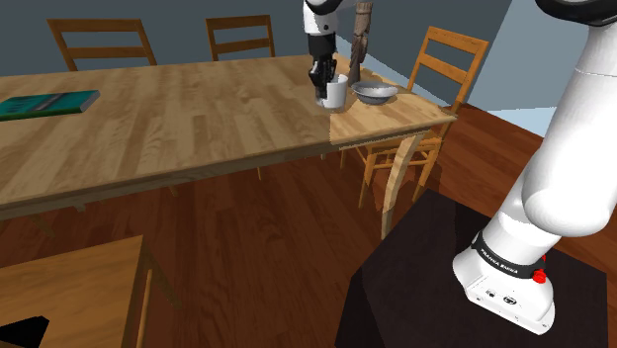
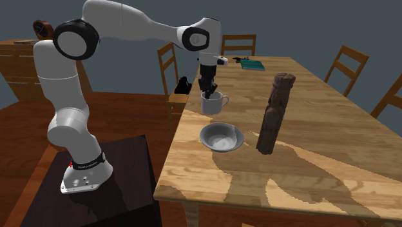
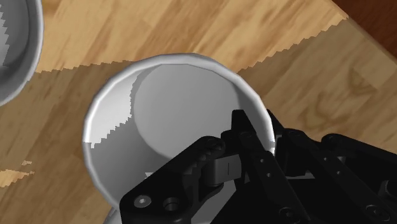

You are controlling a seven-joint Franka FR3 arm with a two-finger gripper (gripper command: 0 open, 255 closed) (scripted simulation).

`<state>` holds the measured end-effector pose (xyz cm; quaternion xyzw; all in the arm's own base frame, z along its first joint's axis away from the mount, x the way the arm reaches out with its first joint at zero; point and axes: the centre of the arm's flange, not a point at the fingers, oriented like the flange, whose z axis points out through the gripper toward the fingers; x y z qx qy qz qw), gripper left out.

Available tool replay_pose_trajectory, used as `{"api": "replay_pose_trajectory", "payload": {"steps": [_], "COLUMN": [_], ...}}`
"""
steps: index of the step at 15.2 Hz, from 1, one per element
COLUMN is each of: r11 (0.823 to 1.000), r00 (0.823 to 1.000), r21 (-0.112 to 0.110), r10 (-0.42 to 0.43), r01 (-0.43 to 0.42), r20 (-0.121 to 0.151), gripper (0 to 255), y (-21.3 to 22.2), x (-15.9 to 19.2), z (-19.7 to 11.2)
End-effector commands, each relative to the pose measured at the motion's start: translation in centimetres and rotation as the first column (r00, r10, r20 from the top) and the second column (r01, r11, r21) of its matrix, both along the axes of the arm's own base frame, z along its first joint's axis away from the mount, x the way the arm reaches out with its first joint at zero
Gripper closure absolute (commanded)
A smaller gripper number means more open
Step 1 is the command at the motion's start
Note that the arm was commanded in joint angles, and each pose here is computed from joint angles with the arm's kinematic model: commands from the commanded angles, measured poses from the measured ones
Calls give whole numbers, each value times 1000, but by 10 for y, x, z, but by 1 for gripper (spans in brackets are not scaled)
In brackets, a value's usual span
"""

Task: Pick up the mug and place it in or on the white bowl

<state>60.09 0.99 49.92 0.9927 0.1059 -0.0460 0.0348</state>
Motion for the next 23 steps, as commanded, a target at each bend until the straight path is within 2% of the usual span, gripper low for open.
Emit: {"api": "replay_pose_trajectory", "payload": {"steps": [1, 15, 23], "r11": [1000, 1000, 1000], "r00": [1000, 1000, 1000], "r21": [0, 0, 0], "r10": [0, 0, 0], "r01": [0, 0, 0], "r20": [0, 0, 0], "gripper": [255, 255, 255], "y": [0, 0, -105], "x": [1, 1, -14], "z": [10, 84, 90]}}
